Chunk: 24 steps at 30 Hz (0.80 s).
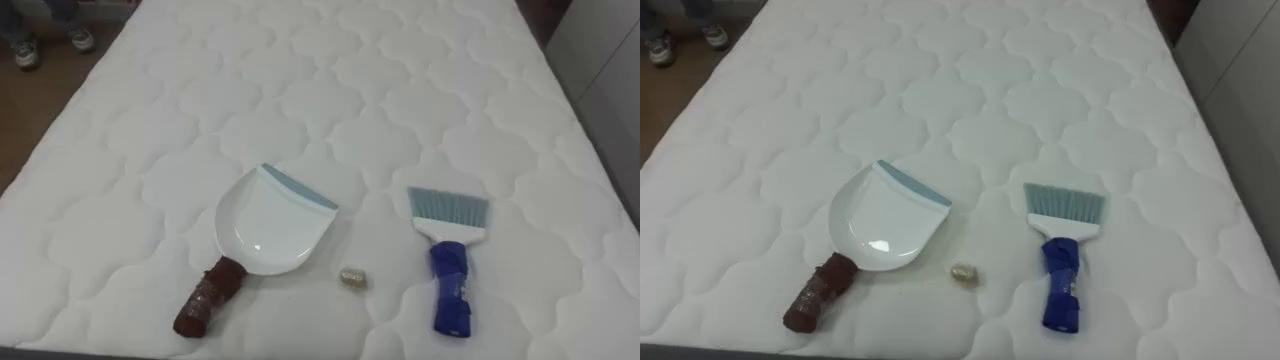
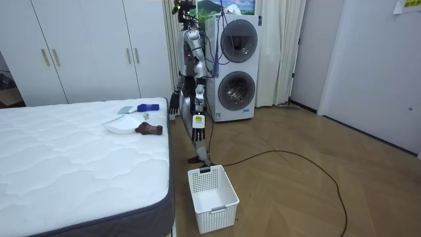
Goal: Clean bed
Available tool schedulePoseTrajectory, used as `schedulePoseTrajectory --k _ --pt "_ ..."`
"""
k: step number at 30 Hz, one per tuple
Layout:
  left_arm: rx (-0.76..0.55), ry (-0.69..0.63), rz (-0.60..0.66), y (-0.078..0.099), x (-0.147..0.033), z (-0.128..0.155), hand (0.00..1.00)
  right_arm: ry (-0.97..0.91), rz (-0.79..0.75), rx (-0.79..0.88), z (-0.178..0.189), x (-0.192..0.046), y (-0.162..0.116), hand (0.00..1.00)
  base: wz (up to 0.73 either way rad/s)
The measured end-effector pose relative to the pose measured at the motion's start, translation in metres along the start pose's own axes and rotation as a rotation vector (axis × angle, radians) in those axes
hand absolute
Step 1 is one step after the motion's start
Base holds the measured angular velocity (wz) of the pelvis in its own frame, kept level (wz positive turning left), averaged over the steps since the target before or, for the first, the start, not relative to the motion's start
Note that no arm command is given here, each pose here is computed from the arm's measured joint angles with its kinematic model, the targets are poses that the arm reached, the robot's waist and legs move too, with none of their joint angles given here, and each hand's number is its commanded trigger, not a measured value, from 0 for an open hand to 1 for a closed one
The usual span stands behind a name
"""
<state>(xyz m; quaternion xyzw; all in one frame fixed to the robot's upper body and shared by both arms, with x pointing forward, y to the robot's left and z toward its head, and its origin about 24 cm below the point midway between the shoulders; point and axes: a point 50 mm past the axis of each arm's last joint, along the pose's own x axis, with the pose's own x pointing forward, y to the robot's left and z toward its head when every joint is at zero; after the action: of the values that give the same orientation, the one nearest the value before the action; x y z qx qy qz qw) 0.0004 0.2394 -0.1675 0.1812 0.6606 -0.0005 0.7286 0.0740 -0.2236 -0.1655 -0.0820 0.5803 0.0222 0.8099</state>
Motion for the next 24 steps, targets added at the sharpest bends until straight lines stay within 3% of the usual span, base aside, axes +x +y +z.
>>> schedulePoseTrajectory --k 8,17,24 --pt "0.023 -0.019 -0.023 -0.001 0.001 0.007 0.00 -0.007 -0.015 0.004 -0.002 -0.001 0.000 0.00 0.00" --pt "0.024 -0.038 0.033 0.004 0.001 0.013 0.00 0.008 -0.077 0.007 -0.007 -0.001 -0.004 0.00 0.01" --pt "0.011 -0.167 0.130 0.016 -0.001 0.040 0.00 0.015 -0.087 0.008 -0.008 -0.001 -0.005 0.00 0.04"
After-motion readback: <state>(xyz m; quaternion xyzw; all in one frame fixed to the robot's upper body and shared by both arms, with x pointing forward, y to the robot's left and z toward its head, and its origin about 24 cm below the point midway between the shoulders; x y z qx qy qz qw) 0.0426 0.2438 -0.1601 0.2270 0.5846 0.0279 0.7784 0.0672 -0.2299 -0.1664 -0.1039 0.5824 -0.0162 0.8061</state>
